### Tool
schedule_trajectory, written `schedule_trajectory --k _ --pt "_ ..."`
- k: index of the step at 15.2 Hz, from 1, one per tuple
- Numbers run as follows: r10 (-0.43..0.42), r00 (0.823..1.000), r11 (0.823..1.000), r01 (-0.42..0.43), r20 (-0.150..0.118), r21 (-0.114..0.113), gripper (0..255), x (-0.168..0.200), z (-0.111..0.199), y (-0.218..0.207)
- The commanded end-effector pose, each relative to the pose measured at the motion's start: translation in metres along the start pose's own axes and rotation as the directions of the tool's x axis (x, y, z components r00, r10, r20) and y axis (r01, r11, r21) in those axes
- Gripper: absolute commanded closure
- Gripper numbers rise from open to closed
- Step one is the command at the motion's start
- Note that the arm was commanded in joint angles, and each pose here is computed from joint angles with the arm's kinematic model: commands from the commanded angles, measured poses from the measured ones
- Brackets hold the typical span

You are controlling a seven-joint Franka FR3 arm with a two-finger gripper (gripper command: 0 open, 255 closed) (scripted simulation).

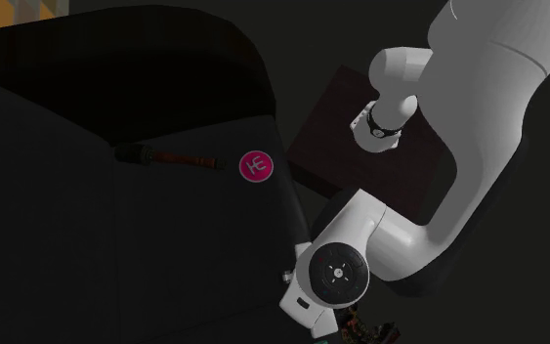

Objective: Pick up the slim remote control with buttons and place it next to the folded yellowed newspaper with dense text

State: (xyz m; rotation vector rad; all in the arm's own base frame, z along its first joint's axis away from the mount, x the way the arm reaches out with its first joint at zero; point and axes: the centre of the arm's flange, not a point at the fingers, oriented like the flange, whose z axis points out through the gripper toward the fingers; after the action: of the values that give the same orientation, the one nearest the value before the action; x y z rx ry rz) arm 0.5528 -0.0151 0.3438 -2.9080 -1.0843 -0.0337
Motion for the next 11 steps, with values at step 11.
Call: schedule_trajectory --k 11 --pt "0.000 1.000 1.000 0.000 0.000 0.000 0 0.000 -0.050 0.000"
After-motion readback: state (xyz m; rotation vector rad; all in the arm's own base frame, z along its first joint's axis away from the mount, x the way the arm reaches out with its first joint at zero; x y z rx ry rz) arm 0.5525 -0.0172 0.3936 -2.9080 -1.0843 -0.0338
